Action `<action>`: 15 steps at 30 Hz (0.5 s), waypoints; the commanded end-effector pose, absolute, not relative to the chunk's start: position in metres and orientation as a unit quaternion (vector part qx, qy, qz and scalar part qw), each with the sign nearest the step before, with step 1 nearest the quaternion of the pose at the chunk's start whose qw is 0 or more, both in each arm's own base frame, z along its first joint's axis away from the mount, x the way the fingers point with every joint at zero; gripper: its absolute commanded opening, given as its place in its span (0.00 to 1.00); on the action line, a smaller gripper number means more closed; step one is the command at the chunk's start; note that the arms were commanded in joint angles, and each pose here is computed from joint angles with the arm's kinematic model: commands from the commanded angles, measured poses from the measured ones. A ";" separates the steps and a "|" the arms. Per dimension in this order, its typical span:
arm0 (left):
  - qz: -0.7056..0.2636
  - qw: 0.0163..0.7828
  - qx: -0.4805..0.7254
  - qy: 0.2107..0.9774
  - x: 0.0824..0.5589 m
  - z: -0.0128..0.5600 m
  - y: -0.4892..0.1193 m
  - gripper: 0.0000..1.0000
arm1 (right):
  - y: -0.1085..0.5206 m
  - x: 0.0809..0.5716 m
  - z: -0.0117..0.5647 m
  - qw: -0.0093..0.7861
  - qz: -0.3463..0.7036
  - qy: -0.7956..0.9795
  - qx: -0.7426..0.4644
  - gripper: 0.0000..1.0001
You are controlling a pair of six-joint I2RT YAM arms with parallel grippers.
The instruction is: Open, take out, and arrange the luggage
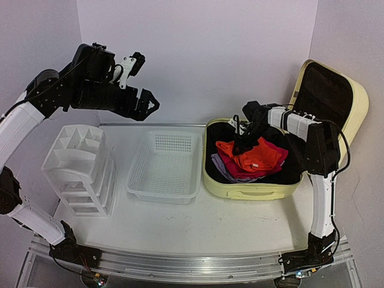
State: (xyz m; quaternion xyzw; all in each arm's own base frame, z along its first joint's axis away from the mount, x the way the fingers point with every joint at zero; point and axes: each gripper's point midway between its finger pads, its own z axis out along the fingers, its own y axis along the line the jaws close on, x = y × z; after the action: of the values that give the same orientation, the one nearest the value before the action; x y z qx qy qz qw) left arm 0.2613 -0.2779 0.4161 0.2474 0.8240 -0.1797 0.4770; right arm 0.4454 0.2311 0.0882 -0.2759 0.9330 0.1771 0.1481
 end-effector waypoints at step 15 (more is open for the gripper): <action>-0.183 0.486 0.247 0.818 0.264 0.425 -0.279 0.97 | 0.240 0.457 0.170 0.145 0.379 0.903 -0.142 0.00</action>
State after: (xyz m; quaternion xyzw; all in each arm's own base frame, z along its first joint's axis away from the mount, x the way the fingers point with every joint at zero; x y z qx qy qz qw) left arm 0.2651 -0.2834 0.4079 0.2513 0.8287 -0.1741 0.4689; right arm 0.4478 0.2280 0.1128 -0.1758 0.9273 0.3077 0.1202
